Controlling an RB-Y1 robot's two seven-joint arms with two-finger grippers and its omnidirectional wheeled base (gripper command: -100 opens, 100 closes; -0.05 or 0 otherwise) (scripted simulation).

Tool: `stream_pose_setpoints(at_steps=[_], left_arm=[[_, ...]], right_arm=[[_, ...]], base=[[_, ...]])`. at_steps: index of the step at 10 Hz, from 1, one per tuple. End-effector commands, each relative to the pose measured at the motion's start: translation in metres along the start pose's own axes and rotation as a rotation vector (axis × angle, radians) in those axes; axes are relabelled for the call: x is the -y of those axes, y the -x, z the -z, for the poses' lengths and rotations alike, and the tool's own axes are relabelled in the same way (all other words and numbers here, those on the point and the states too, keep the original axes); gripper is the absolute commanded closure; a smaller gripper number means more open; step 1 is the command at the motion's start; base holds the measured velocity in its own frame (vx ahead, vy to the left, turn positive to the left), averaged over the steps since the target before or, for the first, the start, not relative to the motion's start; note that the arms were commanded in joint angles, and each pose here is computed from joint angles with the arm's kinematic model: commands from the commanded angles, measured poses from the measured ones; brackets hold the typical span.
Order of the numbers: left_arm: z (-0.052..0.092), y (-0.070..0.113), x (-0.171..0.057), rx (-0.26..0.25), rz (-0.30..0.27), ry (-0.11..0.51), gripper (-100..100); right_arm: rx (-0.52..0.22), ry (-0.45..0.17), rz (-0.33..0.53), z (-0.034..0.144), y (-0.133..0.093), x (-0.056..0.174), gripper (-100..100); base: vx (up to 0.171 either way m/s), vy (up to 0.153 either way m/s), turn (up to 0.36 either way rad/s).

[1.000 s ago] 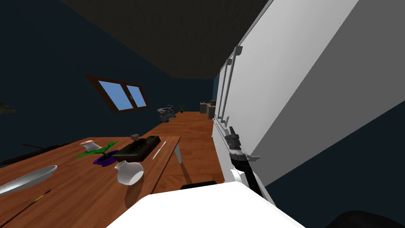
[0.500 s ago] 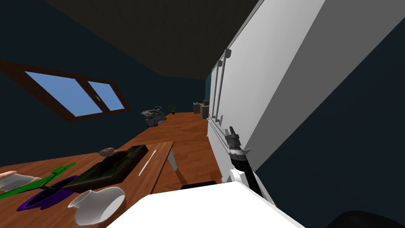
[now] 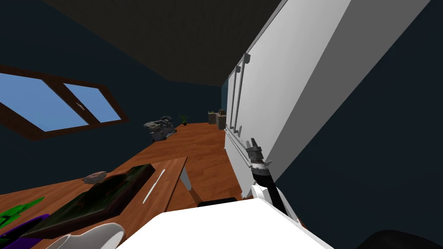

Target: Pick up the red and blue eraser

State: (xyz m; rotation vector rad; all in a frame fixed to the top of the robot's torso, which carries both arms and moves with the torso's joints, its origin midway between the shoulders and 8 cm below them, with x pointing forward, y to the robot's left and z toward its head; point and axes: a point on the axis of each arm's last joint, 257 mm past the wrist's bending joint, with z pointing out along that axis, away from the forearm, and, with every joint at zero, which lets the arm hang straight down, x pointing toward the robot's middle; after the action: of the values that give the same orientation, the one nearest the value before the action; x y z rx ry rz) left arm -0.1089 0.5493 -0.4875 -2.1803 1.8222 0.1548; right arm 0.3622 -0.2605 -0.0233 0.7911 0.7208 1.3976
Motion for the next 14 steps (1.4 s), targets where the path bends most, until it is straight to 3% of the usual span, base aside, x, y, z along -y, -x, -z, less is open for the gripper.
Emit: stream_pose_setpoints(at_steps=[1,3,4,5,9,10,11,12,13,14], left_arm=[[-0.009,-0.006,0.004,0.001,0.004,-0.003,-100],[-0.018,-0.012,0.008,0.001,0.008,-0.006,-100],[-0.015,-0.011,0.006,0.000,0.006,-0.005,-100],[-0.015,-0.011,0.006,0.001,0.007,-0.005,100],[-0.015,-0.011,0.006,0.001,0.007,-0.005,100],[-0.015,-0.011,0.006,0.001,0.007,-0.005,0],[-0.005,-0.003,0.002,0.000,0.002,-0.001,100],[0.000,0.000,0.000,0.000,0.000,0.000,100],[-0.005,-0.003,0.002,0.002,0.002,-0.002,100],[-0.004,-0.003,0.002,0.001,0.001,-0.001,0]], right_arm=[[0.000,0.000,0.000,0.000,0.000,0.000,0],[0.000,0.000,0.000,0.000,0.000,0.000,0],[0.000,0.000,0.000,0.000,0.000,0.000,0],[0.000,0.000,0.000,0.000,0.000,0.000,0],[0.000,0.000,0.000,0.000,0.000,0.000,0],[0.000,0.000,0.000,0.000,0.000,0.000,0],[0.000,0.000,0.000,0.000,0.000,0.000,0],[0.000,0.000,0.000,0.000,0.000,0.000,0],[0.000,0.000,0.000,0.000,0.000,0.000,0],[0.000,0.000,0.000,0.000,0.000,0.000,0]], base=[[-0.024,0.018,-0.027],[-0.040,0.036,-0.025],[-0.016,0.019,-0.007],[0.000,0.000,0.000],[0.000,0.000,0.000],[0.000,0.000,0.000],[0.026,-0.028,0.034],[0.056,-0.041,0.053],[0.027,-0.019,0.016],[0.000,0.000,0.000]])
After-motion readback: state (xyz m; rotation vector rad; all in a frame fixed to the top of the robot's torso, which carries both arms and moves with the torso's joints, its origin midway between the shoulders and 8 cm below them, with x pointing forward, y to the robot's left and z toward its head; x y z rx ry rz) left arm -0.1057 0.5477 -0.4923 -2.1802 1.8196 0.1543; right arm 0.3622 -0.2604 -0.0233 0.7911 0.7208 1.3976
